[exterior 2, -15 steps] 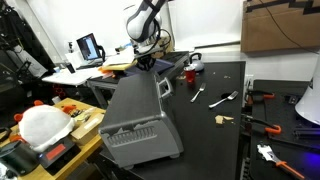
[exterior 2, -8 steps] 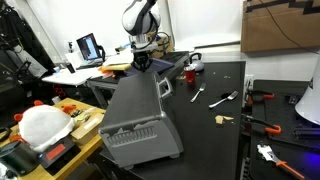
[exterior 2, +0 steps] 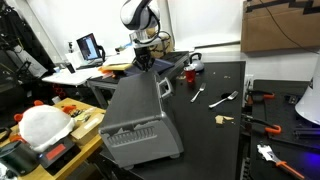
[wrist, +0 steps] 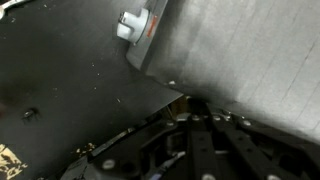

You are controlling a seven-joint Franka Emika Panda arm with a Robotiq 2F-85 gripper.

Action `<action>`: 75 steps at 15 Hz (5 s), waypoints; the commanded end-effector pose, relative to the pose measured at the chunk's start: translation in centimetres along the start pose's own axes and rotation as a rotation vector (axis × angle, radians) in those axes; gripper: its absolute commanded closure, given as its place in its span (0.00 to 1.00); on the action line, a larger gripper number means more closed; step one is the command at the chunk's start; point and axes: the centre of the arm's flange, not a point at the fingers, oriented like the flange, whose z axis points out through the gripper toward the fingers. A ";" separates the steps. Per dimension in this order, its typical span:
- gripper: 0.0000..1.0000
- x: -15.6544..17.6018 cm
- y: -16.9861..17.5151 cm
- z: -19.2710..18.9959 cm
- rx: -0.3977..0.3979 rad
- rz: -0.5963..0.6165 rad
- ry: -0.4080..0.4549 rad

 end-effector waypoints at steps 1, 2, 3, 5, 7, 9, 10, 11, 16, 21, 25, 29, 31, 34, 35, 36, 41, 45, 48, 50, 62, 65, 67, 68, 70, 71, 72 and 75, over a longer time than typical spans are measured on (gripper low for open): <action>1.00 -0.5 0.4 -1.5 0.022 -0.088 -0.101; 1.00 -0.6 0.5 -1.5 0.030 -0.109 -0.118; 1.00 -0.7 0.7 -1.3 0.034 -0.131 -0.140; 1.00 -0.8 1.3 -1.2 0.048 -0.172 -0.181; 1.00 -1.0 1.7 -1.0 0.057 -0.209 -0.218; 1.00 -1.3 1.9 -0.8 0.065 -0.250 -0.259; 1.00 -1.4 2.0 -0.7 0.067 -0.266 -0.275; 1.00 -1.5 2.2 -0.6 0.066 -0.280 -0.289; 1.00 -1.6 2.8 -0.4 0.048 -0.297 -0.311; 1.00 -0.2 3.7 -2.2 -0.034 -0.212 -0.182; 1.00 -0.7 4.8 -4.7 -0.079 -0.214 -0.147; 1.00 -1.5 6.3 -7.5 -0.098 -0.234 -0.114; 1.00 -2.5 6.9 -8.9 -0.092 -0.258 -0.118; 1.00 -3.2 7.7 -9.8 -0.079 -0.314 -0.119; 1.00 -3.6 7.9 -9.8 -0.080 -0.339 -0.112; 1.00 -4.0 8.1 -9.9 -0.081 -0.366 -0.108; 1.00 -6.6 9.0 -9.4 -0.101 -0.479 -0.130; 0.74 -8.2 9.3 -8.7 -0.119 -0.552 -0.158; 0.60 -8.8 9.2 -8.1 -0.125 -0.615 -0.161; 0.44 -9.0 9.0 -7.7 -0.121 -0.649 -0.162; 0.00 -9.3 9.3 -7.3 -0.159 -0.768 -0.181; 0.00 -9.6 9.2 -6.8 -0.169 -0.807 -0.187; 0.00 -9.9 8.9 -6.2 -0.163 -0.835 -0.202; 0.00 -10.2 8.8 -6.0 -0.157 -0.844 -0.210; 0.00 -11.0 8.7 -5.4 -0.149 -0.864 -0.228; 0.00 -11.2 8.7 -4.9 -0.146 -0.872 -0.237; 0.00 -11.3 8.6 -4.4 -0.140 -0.873 -0.245; 0.00 -11.4 8.5 -2.6 -0.130 -0.877 -0.272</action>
